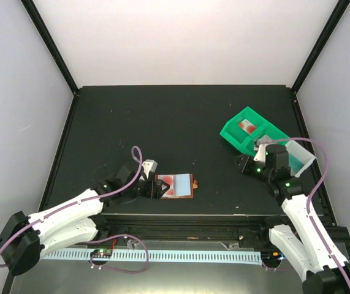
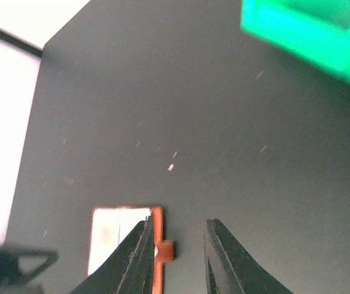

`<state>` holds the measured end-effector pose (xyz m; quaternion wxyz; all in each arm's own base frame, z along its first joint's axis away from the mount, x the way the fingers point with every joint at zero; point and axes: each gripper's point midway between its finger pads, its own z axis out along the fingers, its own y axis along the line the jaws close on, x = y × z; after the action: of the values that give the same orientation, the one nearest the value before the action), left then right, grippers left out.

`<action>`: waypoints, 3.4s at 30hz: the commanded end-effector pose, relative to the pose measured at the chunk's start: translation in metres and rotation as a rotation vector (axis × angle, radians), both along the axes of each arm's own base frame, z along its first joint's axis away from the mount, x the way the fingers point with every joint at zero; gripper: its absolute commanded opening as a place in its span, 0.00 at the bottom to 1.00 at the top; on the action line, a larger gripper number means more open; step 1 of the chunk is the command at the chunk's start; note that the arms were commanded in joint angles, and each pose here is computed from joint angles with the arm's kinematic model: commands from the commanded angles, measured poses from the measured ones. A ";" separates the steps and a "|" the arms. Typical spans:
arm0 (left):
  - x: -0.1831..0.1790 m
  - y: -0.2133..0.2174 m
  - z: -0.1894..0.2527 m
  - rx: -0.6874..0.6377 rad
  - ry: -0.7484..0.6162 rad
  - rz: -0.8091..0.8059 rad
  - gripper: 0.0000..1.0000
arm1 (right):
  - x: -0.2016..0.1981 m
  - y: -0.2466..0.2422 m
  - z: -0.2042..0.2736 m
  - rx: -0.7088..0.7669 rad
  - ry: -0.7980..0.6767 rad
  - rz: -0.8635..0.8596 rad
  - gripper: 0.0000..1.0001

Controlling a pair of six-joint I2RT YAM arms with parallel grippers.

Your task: Take the credit cards out of the card holder

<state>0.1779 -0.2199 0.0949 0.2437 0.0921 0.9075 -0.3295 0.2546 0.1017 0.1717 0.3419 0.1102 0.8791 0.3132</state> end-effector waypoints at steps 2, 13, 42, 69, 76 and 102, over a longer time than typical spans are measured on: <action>0.009 -0.016 0.022 -0.103 0.006 -0.017 0.75 | -0.026 0.043 -0.007 0.065 0.014 0.122 0.25; 0.017 -0.004 0.006 -0.164 0.042 0.054 0.61 | -0.059 0.124 -0.032 0.066 0.038 0.349 0.25; 0.015 0.001 -0.054 -0.162 0.145 0.046 0.33 | -0.053 0.253 -0.099 -0.034 0.142 0.537 0.20; 0.003 0.005 -0.039 -0.229 0.155 0.068 0.18 | -0.048 0.245 -0.132 -0.103 0.164 0.499 0.22; 0.013 -0.001 -0.030 -0.223 0.115 0.048 0.17 | -0.041 0.234 -0.131 -0.145 0.148 0.446 0.23; 0.004 0.002 -0.082 -0.152 0.225 0.052 0.05 | -0.043 0.235 -0.150 -0.143 0.198 0.434 0.27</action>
<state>0.1849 -0.2204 0.0211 0.1603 0.0074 0.8989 -0.4078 0.2107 0.3348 0.0298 0.1875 -0.0817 0.9310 0.3022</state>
